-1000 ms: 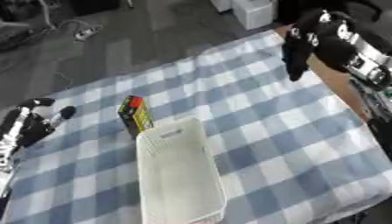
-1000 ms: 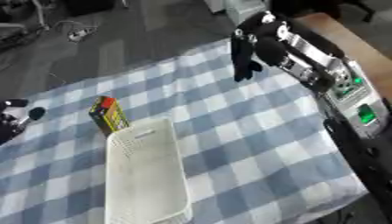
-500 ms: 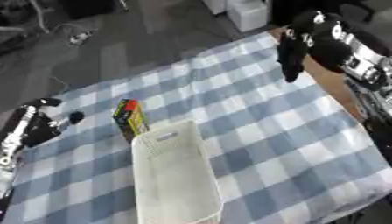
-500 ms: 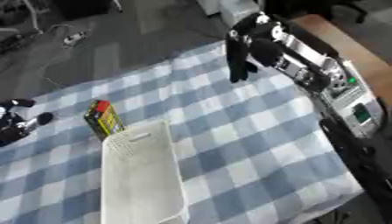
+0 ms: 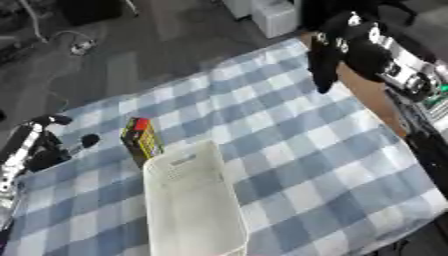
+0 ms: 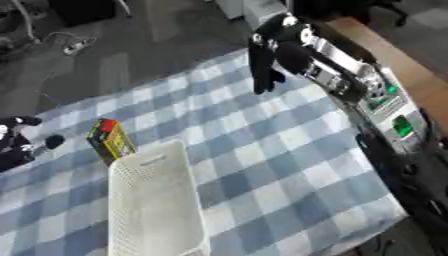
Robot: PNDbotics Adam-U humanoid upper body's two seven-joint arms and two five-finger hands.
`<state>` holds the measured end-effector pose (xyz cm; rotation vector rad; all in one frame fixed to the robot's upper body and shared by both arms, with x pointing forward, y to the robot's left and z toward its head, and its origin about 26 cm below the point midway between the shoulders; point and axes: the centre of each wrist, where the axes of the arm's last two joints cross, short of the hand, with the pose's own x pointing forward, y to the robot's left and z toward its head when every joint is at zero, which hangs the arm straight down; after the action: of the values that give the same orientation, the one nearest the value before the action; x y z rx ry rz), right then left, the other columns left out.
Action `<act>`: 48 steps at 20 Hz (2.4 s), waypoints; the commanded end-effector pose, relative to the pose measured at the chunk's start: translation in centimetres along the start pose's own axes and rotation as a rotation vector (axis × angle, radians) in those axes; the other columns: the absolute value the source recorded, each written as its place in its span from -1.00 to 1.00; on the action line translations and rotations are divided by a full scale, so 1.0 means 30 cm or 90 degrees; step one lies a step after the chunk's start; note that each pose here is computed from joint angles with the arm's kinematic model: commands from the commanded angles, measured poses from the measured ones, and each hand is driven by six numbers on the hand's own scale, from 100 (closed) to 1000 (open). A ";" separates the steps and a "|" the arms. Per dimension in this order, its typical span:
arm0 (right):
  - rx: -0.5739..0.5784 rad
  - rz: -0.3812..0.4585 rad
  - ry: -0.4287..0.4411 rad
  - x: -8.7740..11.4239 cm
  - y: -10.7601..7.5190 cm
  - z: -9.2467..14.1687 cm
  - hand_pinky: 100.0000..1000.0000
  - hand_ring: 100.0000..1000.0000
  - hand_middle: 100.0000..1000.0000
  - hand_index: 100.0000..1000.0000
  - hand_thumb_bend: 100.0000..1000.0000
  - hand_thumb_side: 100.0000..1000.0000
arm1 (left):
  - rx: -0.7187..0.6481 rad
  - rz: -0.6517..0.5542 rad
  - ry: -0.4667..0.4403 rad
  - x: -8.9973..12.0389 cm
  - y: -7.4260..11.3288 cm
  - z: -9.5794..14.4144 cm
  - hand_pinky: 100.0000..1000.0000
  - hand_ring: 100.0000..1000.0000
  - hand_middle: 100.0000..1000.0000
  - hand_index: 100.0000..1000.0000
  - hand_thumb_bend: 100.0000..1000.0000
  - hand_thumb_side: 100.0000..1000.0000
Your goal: Pick up objects on the table and place them in the box.
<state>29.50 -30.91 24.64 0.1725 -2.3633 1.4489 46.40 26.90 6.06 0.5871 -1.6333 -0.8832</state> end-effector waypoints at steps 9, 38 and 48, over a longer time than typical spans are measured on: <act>0.091 0.063 -0.072 0.012 -0.021 -0.014 -1.00 -0.59 -0.35 -0.11 -1.00 1.00 | -0.054 -0.025 -0.103 0.050 0.084 -0.034 -0.17 -0.15 0.45 0.58 0.70 0.50; 0.094 0.053 -0.083 0.017 -0.035 -0.033 -1.00 -0.59 -0.35 -0.11 -1.00 1.00 | -0.129 -0.275 -0.273 0.113 0.254 -0.085 0.06 0.10 0.42 0.56 0.73 0.29; 0.104 0.053 -0.087 0.020 -0.045 -0.046 -1.00 -0.58 -0.34 -0.10 -1.00 1.00 | -0.122 -0.355 -0.291 0.130 0.314 -0.107 0.11 0.17 0.40 0.53 0.71 0.27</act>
<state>29.79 -30.25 25.65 0.2340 -2.3618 1.4659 48.93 27.24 13.79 0.6789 -1.7772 -1.6555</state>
